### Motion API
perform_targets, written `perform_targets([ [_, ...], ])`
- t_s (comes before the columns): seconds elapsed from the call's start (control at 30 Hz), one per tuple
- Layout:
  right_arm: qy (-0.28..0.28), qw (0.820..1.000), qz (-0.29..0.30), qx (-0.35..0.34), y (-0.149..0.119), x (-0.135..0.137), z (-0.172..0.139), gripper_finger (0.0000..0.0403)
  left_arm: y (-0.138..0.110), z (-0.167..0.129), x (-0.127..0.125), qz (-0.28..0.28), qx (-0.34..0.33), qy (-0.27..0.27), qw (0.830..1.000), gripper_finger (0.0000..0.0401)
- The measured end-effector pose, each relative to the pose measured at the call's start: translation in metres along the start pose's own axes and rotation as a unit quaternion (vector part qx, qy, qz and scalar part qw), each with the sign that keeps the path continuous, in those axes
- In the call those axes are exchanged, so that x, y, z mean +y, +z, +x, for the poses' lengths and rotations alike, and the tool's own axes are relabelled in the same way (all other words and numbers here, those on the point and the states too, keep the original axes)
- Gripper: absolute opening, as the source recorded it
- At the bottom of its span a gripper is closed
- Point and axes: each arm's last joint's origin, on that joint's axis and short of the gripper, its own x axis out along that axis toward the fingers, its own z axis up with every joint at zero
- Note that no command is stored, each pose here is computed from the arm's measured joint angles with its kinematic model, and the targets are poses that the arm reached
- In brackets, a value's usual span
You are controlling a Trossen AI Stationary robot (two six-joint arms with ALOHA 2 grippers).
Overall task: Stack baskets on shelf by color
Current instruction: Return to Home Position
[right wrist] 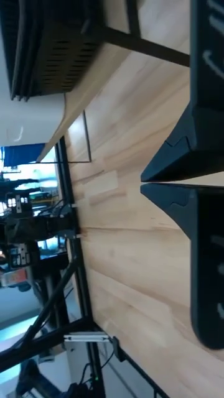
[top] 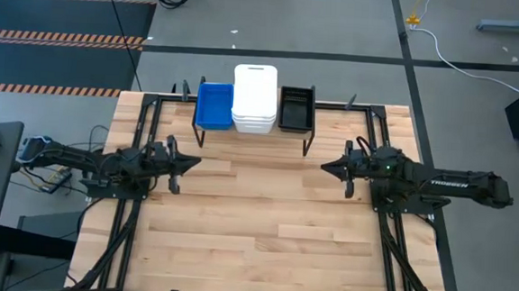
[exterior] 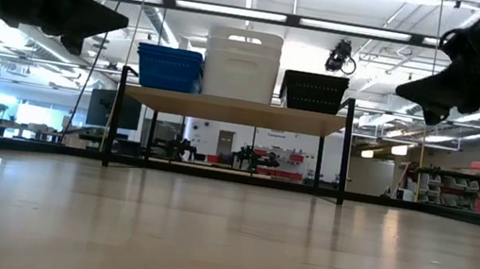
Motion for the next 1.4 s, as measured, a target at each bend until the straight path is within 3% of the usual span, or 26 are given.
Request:
perform_targets([
  [0.43, 0.028, 0.999, 0.028, 0.009, -0.02, 0.002, -0.016, 0.001, -0.003, -0.004, -0.007, -0.027, 0.016, -0.027, 0.999, 0.0004],
  [0.7, 0.036, 0.999, 0.024, 0.02, -0.023, 0.005, -0.016, 0.0015, -0.003, -0.008, -0.013, -0.02, 0.012, 0.01, 1.0, 0.0005],
  [1.17, 0.04, 0.997, -0.058, -0.04, -0.022, 0.008, -0.013, 0.0011, -0.003, -0.01, -0.012, 0.063, 0.013, 0.057, 0.996, 0.0003],
  [1.4, 0.036, 0.996, -0.069, -0.044, -0.021, 0.008, -0.013, 0.0012, -0.004, -0.005, -0.007, 0.057, 0.016, -0.019, 0.998, 0.0002],
])
